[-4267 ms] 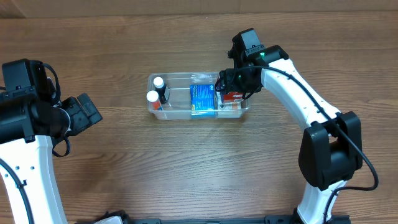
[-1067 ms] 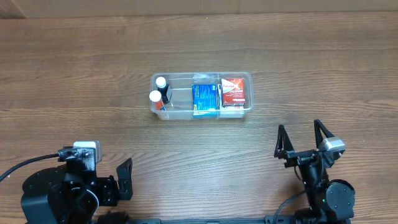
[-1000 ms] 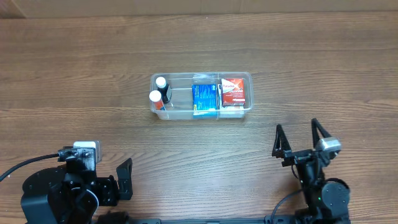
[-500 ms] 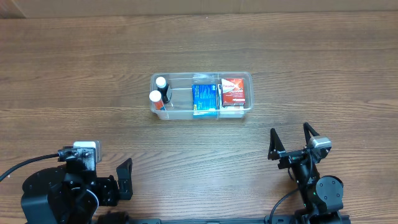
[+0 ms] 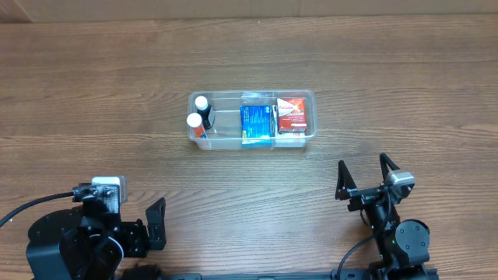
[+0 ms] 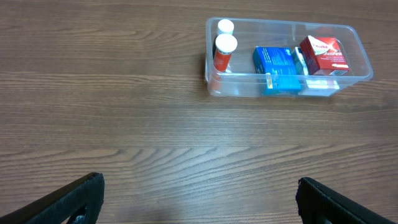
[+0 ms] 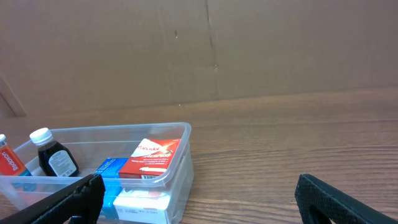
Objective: Pack container
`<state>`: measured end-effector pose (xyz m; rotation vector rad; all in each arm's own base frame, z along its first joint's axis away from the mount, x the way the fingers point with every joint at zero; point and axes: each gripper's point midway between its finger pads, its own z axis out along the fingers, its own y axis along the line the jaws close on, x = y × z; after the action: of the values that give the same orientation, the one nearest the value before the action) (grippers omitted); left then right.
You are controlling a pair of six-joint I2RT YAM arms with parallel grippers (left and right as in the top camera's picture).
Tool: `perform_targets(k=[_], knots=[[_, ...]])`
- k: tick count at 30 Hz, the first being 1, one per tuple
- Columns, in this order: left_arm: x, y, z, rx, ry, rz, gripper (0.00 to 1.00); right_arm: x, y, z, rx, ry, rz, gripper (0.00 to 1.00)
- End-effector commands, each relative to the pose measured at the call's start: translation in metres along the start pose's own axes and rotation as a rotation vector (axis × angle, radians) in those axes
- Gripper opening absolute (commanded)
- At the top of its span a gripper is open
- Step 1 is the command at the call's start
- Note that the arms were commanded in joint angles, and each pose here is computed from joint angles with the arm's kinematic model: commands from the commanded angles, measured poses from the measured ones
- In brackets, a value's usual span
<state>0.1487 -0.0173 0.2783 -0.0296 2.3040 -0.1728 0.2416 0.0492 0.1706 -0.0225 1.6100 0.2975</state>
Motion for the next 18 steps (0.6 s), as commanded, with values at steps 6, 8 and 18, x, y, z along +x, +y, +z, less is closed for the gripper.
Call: perform_targets(k=[6,8,18], knots=[[0.011,0.003,0.01,-0.011,-0.154,0.076,1.0,0.001,-0.001,0.0,0.001,-0.008,-0.003,1.0],[0.011,0.004,0.025,-0.003,-0.24,0.098,1.0,0.001,-0.001,0.0,0.001,-0.008,-0.003,1.0],[-0.002,-0.013,0.095,0.162,-0.674,0.244,1.0,0.001,-0.001,0.0,0.001,-0.008,-0.003,1.0]])
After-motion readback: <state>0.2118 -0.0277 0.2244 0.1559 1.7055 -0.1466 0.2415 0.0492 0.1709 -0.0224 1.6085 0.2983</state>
